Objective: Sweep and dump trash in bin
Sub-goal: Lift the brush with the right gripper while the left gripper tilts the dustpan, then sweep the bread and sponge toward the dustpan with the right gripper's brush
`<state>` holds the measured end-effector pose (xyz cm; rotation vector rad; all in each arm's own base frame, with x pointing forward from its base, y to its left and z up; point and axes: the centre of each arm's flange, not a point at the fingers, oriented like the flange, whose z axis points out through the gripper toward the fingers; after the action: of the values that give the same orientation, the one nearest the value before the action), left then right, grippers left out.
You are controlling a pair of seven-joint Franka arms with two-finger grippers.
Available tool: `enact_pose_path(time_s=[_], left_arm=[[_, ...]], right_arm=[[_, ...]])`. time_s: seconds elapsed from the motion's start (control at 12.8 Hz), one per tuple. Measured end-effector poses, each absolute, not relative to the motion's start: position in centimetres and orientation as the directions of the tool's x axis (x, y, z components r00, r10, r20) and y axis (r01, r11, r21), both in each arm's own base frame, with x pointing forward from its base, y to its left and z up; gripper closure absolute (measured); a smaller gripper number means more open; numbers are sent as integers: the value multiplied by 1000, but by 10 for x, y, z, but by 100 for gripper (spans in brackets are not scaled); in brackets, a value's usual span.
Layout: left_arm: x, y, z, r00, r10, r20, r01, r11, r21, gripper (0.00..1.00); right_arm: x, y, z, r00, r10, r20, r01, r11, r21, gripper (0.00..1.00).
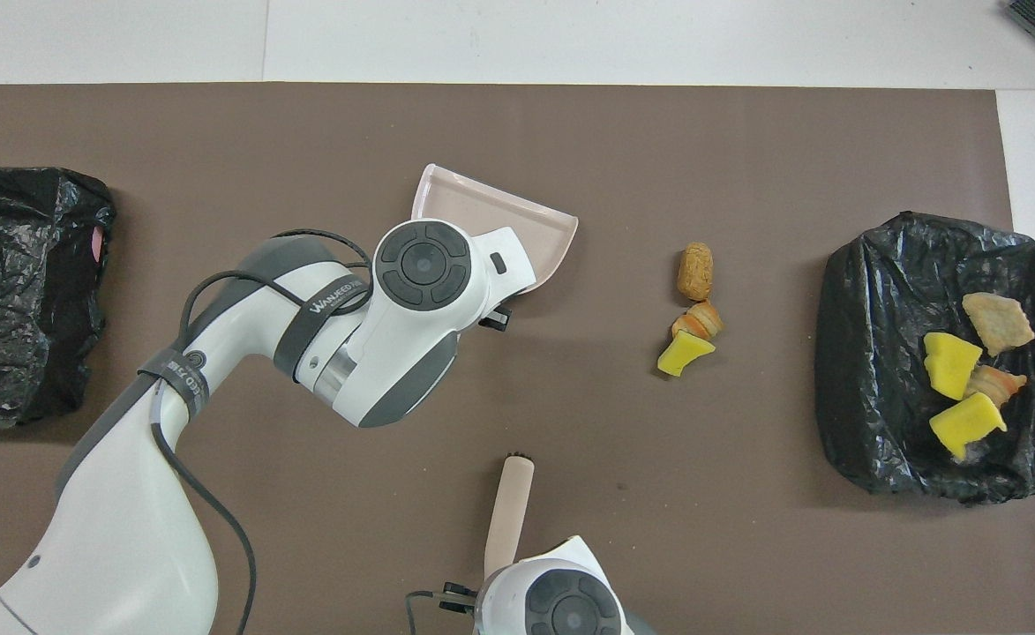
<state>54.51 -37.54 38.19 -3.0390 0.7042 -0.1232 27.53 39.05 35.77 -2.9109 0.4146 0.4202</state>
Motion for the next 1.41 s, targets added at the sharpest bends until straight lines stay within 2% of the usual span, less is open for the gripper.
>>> enact_pose_path(time_s=[0.55, 0.94, 1.25, 1.41], left_arm=[[546, -342, 396, 564, -823, -66, -826, -560, -62, 69], [543, -340, 394, 308, -946, -102, -951, -306, -30, 69], [524, -334, 386, 156, -974, -166, -988, -155, -15, 69], [509, -331, 381, 122, -973, -194, -992, -123, -7, 69]], right_arm=[[324, 311, 397, 908, -229, -351, -267, -962, -64, 74], [348, 252, 403, 925, -238, -297, -227, -971, 73, 74], [380, 189, 396, 955, -187, -230, -150, -974, 168, 74], [394, 158, 393, 966, -138, -220, -92, -974, 205, 74]])
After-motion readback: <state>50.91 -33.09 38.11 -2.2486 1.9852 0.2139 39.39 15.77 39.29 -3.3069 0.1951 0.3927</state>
